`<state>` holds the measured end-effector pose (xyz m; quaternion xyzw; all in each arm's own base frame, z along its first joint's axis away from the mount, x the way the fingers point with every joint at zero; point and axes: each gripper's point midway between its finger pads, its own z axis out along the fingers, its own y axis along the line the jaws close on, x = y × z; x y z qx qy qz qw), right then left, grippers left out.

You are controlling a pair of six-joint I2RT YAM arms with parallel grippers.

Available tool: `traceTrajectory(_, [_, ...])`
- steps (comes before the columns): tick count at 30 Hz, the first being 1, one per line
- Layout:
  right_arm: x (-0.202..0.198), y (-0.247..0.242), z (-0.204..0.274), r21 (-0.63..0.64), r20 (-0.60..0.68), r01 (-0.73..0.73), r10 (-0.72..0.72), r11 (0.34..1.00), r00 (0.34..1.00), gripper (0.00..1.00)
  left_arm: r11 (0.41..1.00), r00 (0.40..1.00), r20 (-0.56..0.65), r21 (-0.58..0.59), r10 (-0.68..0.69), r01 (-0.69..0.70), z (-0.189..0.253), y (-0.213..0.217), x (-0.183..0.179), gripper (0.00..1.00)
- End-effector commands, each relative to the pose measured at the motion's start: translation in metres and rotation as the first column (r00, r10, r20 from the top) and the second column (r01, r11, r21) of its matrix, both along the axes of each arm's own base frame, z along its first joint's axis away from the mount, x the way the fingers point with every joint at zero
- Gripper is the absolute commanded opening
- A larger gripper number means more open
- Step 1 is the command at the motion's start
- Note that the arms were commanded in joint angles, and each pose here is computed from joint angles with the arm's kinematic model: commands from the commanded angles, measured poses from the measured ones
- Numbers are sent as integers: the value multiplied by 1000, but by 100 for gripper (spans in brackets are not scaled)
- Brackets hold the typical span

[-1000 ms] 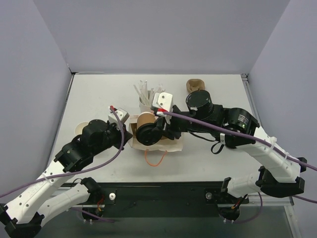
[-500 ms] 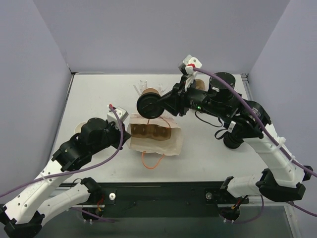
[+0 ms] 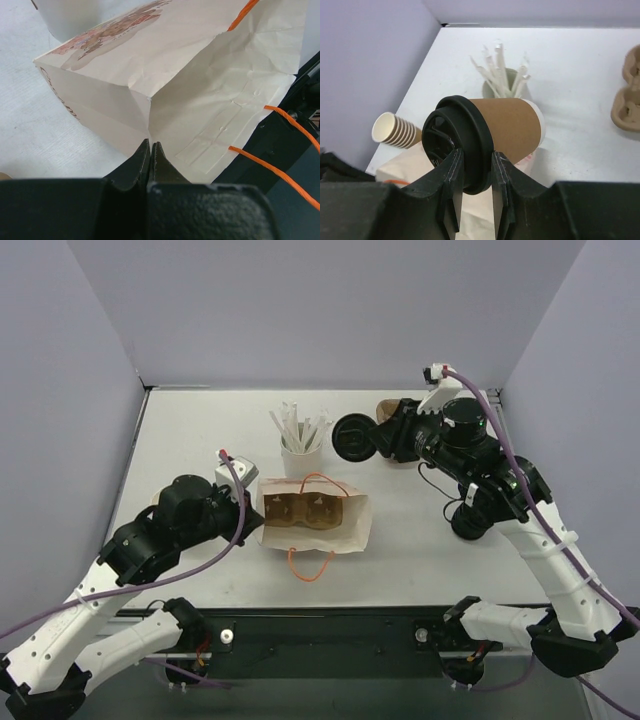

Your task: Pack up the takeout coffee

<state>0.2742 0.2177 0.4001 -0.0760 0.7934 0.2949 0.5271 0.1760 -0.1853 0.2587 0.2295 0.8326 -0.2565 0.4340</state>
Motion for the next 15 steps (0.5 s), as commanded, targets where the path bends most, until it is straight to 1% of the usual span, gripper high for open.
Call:
traceTrajectory(1, [10,-32,-28,75,-99,160,-152,984,983,0,999,1000,-1,-41,-20,20,22,-2,-6,0])
traceTrajectory(3, [9,-37,-44,77,-137,163,-152,984,979,0,999,1000,-2,-42,-14,14,21,0,-7,0])
traceTrajectory(4, [13,-44,-62,62,-174,187,-174,980,969,0,999,1000,3,-45,-13,13,21,1,-8,0])
traceTrajectory(6, [11,-45,-75,76,-190,176,-159,981,969,0,999,1000,10,-46,-10,10,23,2,-8,0])
traceTrajectory(7, [11,-50,-97,58,-234,195,-177,979,956,0,999,1000,12,-44,-6,7,25,2,-7,0])
traceTrajectory(10, [9,-53,-114,97,-261,200,-169,975,950,0,1000,1000,2,-31,-3,3,25,3,-6,0])
traceTrajectory(11, [10,-59,-132,99,-300,224,-186,969,936,0,1000,1000,-5,-24,0,0,25,5,-7,0])
traceTrajectory(13, [9,-57,-145,130,-325,211,-159,969,932,0,999,1000,-8,-27,23,-24,25,7,-6,0])
traceTrajectory(14, [7,-60,-164,125,-354,219,-162,968,921,0,999,999,-7,-31,40,-40,25,9,-5,0])
traceTrajectory(15, [9,-58,-166,145,-350,214,-153,966,924,0,998,999,-4,-37,48,-48,27,10,-5,0])
